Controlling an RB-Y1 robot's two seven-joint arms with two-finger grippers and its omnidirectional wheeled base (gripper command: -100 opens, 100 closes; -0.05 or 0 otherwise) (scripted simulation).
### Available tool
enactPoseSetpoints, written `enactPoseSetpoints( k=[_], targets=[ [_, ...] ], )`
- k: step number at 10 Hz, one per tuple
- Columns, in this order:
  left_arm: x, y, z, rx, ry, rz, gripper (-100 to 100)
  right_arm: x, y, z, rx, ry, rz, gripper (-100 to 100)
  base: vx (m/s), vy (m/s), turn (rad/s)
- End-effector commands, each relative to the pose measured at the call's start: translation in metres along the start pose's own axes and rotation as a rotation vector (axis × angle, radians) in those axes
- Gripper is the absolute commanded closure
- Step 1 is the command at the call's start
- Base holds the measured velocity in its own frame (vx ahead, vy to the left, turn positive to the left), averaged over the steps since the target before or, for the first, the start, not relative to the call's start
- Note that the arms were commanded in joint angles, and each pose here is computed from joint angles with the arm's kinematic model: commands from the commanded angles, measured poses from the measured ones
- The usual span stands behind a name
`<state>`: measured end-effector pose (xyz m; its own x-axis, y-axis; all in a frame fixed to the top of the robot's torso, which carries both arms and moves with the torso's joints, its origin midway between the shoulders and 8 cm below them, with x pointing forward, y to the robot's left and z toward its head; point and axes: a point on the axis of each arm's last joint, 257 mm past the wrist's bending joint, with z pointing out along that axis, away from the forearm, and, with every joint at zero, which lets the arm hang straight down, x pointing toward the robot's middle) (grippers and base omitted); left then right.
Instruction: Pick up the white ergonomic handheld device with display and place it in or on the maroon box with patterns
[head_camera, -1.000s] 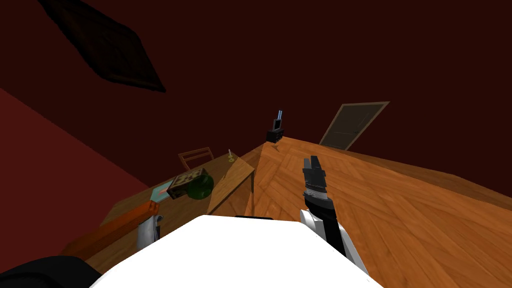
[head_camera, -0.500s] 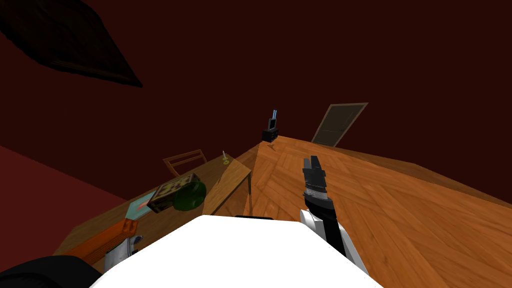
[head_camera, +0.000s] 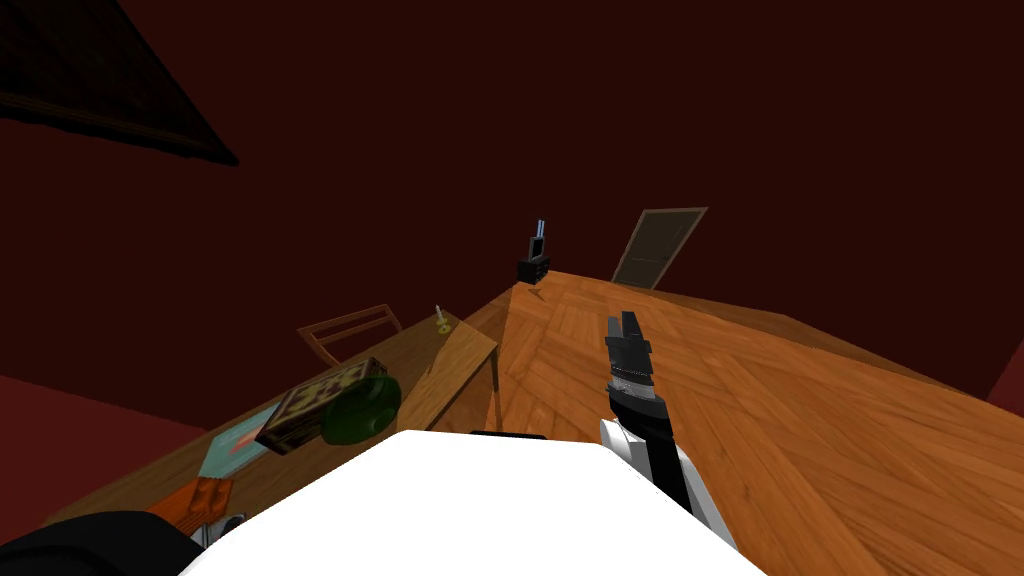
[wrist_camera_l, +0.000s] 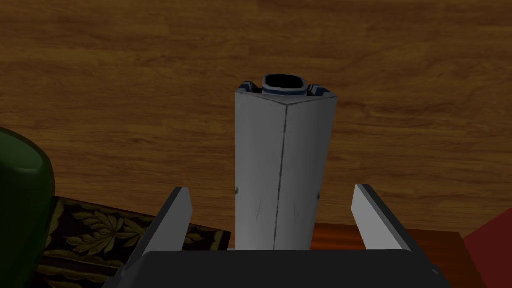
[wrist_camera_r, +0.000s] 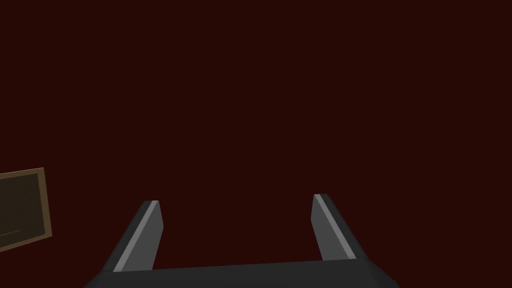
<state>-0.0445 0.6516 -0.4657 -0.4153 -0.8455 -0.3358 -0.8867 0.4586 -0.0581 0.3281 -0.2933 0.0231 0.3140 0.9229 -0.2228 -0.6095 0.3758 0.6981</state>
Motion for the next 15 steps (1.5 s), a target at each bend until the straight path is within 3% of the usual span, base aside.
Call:
enactPoseSetpoints(
  k=[1,2,3,11,14,15],
  targets=[
    [0.0,0.0,0.0,0.0,0.0,0.0,-100,0.0,0.0,0.0,0.0,0.0,0.0,0,0.019,0.01,-0.031],
    [-0.002,0.001,-0.001,-0.003,-0.003,0.004,0,0.0,0.0,0.0,0.0,0.0,0.0,0,0.0,0.0,0.0],
    [-0.001,-0.01,0.005,0.004,0.002,0.014,-100,0.0,0.0,0.0,0.0,0.0,0.0,0,-0.003,0.016,0.089],
    [-0.01,-0.079,0.03,0.035,0.005,0.09,-100,0.0,0.0,0.0,0.0,0.0,0.0,0,-0.009,0.03,0.109],
    [-0.013,-0.095,0.035,0.038,0.005,0.117,-100,0.0,0.0,0.0,0.0,0.0,0.0,0,-0.005,0.021,0.072],
    [-0.01,-0.091,0.033,0.039,0.01,0.112,-100,0.0,0.0,0.0,0.0,0.0,0.0,0,-0.004,0.01,0.018]
  ],
)
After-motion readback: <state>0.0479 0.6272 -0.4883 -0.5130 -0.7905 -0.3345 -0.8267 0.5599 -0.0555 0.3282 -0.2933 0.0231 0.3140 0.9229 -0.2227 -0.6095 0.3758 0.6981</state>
